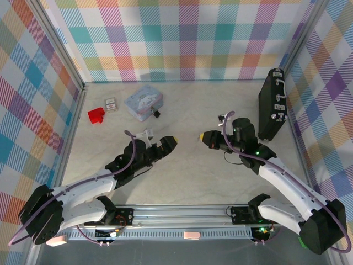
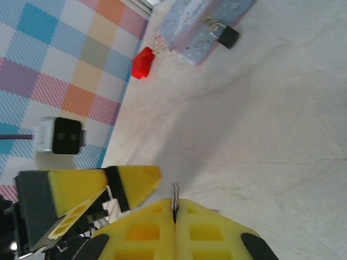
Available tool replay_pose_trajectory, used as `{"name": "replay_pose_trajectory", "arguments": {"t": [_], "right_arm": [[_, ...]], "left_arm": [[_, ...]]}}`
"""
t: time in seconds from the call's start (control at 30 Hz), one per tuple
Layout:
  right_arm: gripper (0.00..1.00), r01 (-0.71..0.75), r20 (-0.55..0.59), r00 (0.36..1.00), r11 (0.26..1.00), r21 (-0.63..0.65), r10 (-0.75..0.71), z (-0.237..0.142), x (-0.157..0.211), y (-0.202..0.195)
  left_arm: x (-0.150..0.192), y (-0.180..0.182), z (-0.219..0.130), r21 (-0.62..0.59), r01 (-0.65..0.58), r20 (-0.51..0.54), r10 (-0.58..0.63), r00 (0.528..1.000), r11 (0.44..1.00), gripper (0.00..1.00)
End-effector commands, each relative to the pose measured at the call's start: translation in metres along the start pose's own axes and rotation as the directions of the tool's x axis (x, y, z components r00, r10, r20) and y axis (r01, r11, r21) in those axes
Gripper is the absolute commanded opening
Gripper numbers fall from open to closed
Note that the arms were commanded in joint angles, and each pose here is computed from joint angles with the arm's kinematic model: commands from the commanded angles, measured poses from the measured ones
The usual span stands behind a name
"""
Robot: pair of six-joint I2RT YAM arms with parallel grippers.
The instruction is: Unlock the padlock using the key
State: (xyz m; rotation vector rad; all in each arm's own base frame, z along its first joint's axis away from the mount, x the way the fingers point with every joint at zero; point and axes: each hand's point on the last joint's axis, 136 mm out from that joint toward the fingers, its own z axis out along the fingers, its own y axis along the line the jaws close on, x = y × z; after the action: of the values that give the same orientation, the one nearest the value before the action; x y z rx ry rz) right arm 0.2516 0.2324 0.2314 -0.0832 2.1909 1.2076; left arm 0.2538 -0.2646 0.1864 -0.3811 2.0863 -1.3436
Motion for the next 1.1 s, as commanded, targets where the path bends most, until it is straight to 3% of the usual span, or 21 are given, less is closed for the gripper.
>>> {"name": "replay_pose_trajectory", "arguments": {"t": [0.0, 0.33, 0.5, 0.77, 1.07], "right_arm": [[0.0, -0.006, 0.039, 0.999, 0.997, -0.073, 0.009, 0.005, -0.001, 0.014], [0.0, 0.012, 0.001, 1.0, 0.989, -0.15, -0.012, 0.042, 0.018, 0.033], [0.0, 0.017, -0.024, 1.0, 0.991, -0.134, -0.02, 0.052, 0.029, 0.03], [0.0, 0.004, -0.055, 0.998, 0.995, -0.095, -0.01, 0.063, 0.045, 0.015], [0.0, 0.016, -0.097, 0.995, 0.996, -0.092, -0.025, 0.071, 0.061, 0.015]], "left_arm": [[0.003, -0.023, 0.005, 0.109, 0.236, -0.004, -0.237, 0.972, 0.966, 1.0], [0.024, -0.034, 0.041, 0.185, 0.493, -0.058, -0.492, 0.869, 0.85, 0.89], [0.031, -0.032, 0.058, 0.198, 0.548, -0.091, -0.541, 0.836, 0.813, 0.83], [0.031, -0.026, 0.06, 0.208, 0.559, -0.079, -0.556, 0.828, 0.803, 0.81], [0.015, -0.03, 0.045, 0.217, 0.518, -0.029, -0.525, 0.851, 0.827, 0.8]]}}
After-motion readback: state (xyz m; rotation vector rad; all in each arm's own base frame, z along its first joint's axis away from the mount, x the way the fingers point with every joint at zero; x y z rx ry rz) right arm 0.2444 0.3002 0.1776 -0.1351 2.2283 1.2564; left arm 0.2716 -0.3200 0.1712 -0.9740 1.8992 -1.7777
